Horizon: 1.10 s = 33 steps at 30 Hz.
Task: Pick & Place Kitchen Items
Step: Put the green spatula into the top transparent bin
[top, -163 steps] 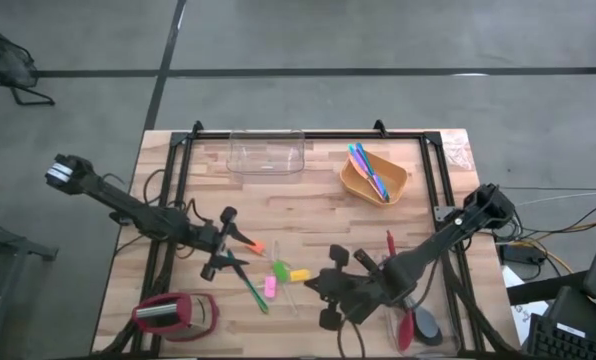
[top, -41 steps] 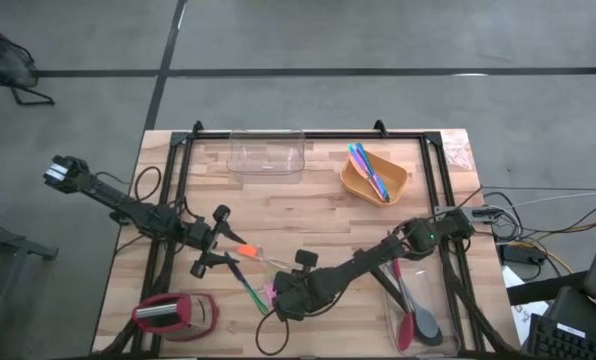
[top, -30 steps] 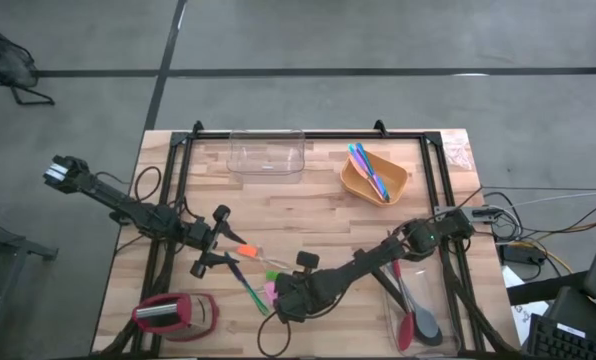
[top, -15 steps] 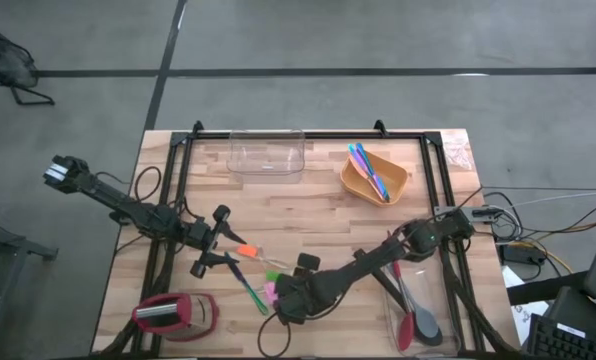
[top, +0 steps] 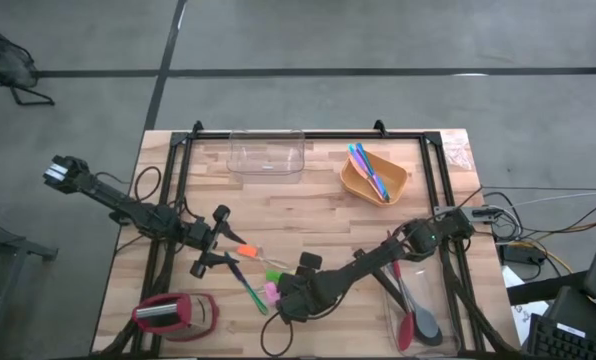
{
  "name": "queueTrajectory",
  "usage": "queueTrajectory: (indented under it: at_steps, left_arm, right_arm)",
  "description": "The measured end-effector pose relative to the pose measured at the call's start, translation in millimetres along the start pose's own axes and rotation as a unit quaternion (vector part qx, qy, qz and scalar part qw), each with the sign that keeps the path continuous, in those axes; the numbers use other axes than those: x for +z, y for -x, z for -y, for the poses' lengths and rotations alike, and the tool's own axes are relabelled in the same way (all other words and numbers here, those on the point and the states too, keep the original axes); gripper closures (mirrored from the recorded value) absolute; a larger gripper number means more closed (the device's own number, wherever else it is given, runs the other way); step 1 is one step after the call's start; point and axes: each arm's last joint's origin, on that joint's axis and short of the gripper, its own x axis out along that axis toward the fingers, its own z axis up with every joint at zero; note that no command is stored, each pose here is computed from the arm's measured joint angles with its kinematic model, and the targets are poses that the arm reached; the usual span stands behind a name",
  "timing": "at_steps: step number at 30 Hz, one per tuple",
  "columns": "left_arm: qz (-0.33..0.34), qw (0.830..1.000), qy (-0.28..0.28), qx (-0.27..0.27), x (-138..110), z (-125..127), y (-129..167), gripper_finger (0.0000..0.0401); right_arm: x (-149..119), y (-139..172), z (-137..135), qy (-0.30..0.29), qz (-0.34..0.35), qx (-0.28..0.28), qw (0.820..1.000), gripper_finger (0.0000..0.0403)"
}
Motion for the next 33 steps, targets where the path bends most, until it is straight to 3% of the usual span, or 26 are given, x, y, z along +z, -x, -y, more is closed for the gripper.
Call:
queueTrajectory:
  at_steps: [9,25,33]
  left_arm:
    - [0.0,1.0,0.001,0.0,0,0,0,0.0165]
    - [0.0,1.0,-0.021,0.0,0,0,0,0.0165]
    - [0.001,0.999,-0.032,0.001,0,0,0,0.0165]
  right_arm:
    - [0,-4,6,0.027,-0.008,-0.01,1.0,0.038]
    - [9,33,21,0.048,0.019,-0.031,0.998,0.0391]
    - [20,60,46,0.053,0.044,-0.07,0.995,0.0392]
